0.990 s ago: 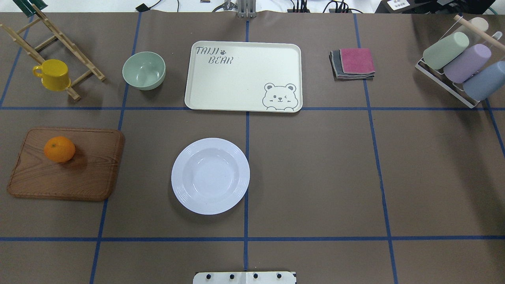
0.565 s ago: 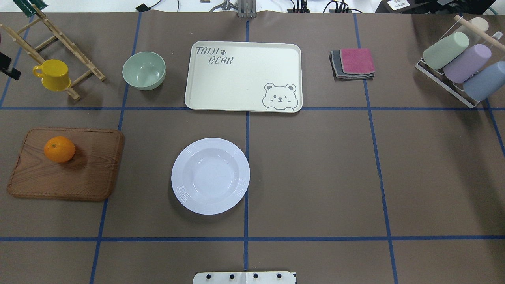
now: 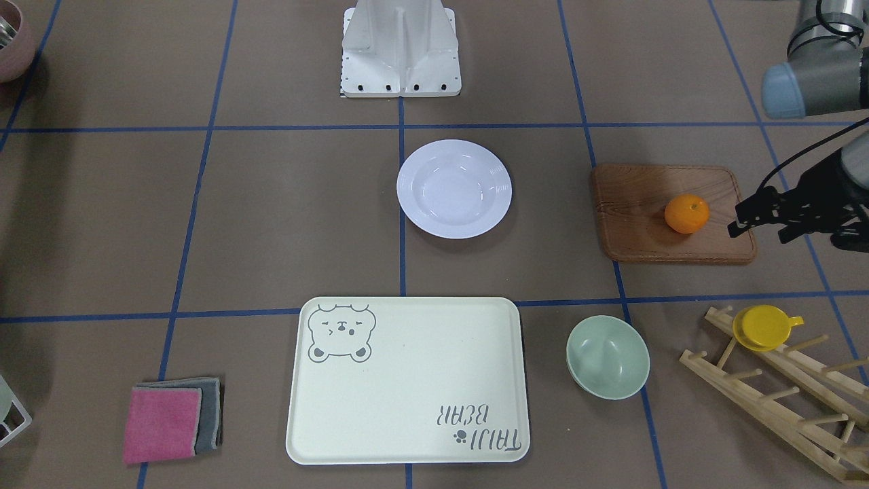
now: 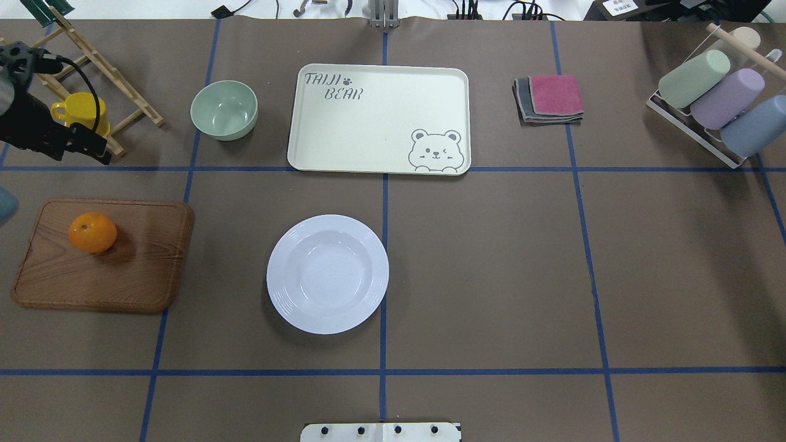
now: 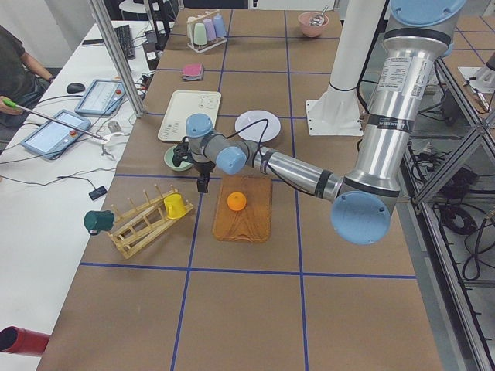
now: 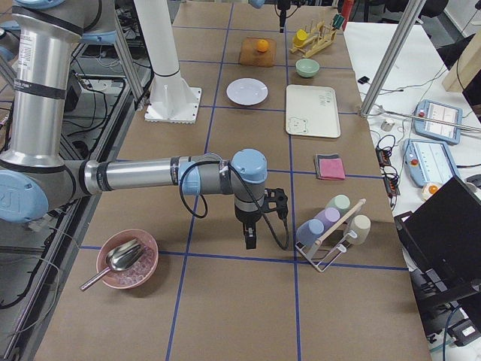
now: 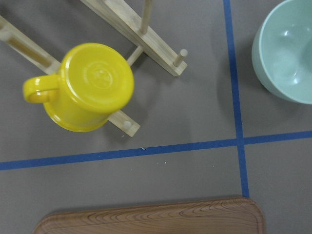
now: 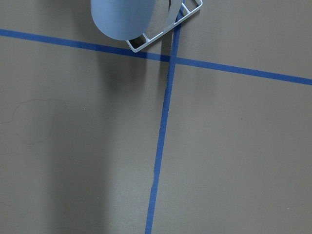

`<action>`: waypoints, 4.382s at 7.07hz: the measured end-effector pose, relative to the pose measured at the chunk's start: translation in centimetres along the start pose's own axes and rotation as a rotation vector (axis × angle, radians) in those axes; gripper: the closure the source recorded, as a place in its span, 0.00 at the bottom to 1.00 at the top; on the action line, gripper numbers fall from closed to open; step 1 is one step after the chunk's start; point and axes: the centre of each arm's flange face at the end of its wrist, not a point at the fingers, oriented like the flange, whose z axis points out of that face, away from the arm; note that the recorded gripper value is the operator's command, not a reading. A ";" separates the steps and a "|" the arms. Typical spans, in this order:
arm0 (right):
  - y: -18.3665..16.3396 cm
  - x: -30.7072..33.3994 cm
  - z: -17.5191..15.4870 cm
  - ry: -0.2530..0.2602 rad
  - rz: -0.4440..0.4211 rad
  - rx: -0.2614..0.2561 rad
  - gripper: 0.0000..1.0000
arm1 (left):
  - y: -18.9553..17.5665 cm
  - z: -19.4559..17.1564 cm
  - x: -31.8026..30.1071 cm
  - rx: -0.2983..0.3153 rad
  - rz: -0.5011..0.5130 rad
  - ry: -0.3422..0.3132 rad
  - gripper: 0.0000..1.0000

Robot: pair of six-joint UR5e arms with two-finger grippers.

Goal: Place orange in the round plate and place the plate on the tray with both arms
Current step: 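Move the left gripper down over the orange on the wooden board, then close the left gripper around the orange, then lift the orange with the left gripper and carry it over the white plate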

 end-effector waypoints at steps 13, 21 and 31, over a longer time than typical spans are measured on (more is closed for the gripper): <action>-0.1 -0.5 0.6 0.003 -0.016 -0.015 0.00 | 9.9 6.4 0.1 0.003 0.047 -0.071 0.07; -0.2 -0.6 0.7 -0.008 -0.013 -0.018 0.00 | 10.3 4.6 2.0 -0.010 0.060 -0.014 0.93; -1.1 -1.6 1.2 -0.095 -0.018 -0.026 0.00 | 5.6 -1.4 34.0 -0.002 0.018 0.060 0.93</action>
